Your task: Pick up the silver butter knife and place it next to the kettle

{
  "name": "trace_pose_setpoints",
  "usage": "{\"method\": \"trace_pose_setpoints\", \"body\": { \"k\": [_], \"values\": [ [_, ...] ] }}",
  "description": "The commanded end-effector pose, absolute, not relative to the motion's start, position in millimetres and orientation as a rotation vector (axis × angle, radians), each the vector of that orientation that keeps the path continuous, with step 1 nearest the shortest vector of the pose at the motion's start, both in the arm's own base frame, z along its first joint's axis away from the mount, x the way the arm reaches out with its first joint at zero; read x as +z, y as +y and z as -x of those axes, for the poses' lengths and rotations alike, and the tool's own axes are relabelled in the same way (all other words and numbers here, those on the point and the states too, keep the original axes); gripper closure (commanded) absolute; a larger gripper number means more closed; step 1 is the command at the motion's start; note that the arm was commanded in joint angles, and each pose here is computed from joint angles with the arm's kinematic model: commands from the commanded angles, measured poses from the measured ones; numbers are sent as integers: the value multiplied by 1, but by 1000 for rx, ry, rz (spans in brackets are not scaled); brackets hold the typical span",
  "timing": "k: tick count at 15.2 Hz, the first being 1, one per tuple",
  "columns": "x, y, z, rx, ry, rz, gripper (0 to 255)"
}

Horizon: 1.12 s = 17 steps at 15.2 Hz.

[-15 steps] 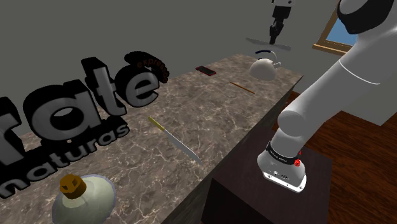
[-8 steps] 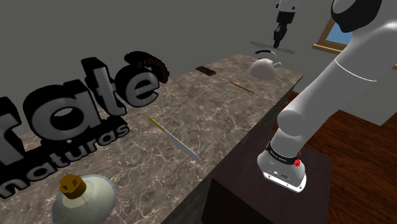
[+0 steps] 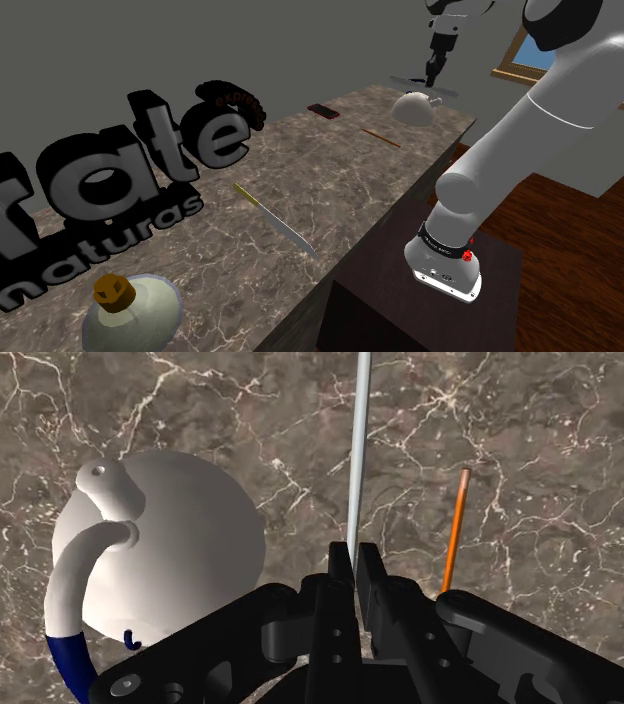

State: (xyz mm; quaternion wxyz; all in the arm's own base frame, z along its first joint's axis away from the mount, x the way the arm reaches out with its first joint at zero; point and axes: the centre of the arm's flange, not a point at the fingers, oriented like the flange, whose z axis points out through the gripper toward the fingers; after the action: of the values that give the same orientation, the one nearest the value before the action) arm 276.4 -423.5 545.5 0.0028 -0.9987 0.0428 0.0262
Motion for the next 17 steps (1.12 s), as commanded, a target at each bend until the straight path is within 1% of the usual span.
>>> {"method": "trace_pose_setpoints", "body": {
  "k": [1, 17],
  "values": [
    [535, -423, -277, 81, 134, 3132, 255],
    [451, -423, -277, 81, 134, 3132, 255]
  ]
}}
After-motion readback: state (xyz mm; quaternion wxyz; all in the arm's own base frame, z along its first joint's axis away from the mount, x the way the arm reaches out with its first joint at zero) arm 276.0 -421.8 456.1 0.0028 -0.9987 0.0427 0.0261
